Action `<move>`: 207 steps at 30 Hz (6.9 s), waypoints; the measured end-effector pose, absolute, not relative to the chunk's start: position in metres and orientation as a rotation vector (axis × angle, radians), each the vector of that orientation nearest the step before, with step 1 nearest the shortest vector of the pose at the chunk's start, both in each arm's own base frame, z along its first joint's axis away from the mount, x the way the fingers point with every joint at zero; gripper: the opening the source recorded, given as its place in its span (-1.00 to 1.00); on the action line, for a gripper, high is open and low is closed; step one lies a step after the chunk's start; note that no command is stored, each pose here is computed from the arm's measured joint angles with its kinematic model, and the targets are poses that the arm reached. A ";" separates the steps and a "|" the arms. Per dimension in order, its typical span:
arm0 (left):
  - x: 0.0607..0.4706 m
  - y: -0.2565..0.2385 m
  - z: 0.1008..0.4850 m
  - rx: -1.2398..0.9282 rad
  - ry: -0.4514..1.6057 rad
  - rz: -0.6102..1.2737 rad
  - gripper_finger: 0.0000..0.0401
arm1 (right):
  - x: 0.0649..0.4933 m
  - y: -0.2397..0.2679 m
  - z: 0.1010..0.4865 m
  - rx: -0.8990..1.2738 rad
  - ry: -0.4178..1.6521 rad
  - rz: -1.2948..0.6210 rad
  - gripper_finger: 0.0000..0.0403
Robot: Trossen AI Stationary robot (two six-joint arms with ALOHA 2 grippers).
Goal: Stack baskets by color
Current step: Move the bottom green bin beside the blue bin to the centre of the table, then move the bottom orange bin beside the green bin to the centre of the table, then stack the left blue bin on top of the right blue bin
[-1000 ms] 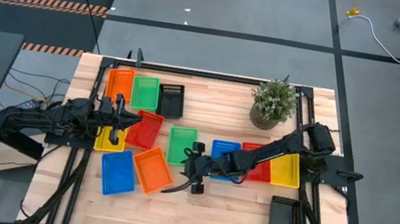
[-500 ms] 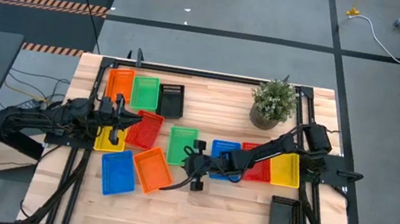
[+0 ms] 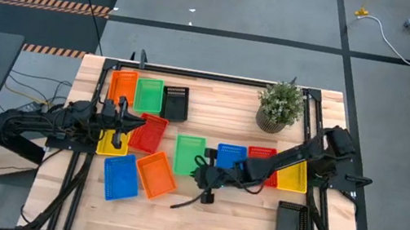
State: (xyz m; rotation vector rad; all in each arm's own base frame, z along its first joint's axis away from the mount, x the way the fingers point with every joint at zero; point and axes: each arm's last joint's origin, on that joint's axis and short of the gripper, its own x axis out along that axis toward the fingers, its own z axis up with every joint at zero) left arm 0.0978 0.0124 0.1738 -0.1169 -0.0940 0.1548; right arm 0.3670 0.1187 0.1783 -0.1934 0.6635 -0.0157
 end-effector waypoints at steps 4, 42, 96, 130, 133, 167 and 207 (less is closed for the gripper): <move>0.098 0.012 0.174 -0.117 -0.094 0.155 -0.84 | 0.360 0.128 0.178 -0.150 0.705 0.017 -0.92; 0.098 0.012 0.174 -0.117 -0.094 0.154 -0.84 | 0.341 0.129 0.185 -0.033 0.822 -0.057 -0.22; 0.098 0.012 0.174 -0.117 -0.094 0.155 -0.85 | 0.479 0.182 0.156 -0.397 0.827 0.316 -0.94; 0.099 0.013 0.173 -0.117 -0.079 0.156 -0.81 | 0.482 0.142 0.170 -0.099 0.878 -0.070 -0.94; 0.099 0.013 0.172 -0.117 -0.077 0.156 -0.83 | 0.482 0.136 0.170 -0.084 0.902 -0.099 -0.94; 0.099 0.012 0.172 -0.117 -0.078 0.156 -0.81 | 0.472 0.134 0.195 -0.085 0.917 -0.053 -0.29; 0.099 0.012 0.172 -0.117 -0.078 0.156 -0.81 | 0.247 0.191 0.224 -0.068 0.265 -0.062 -0.39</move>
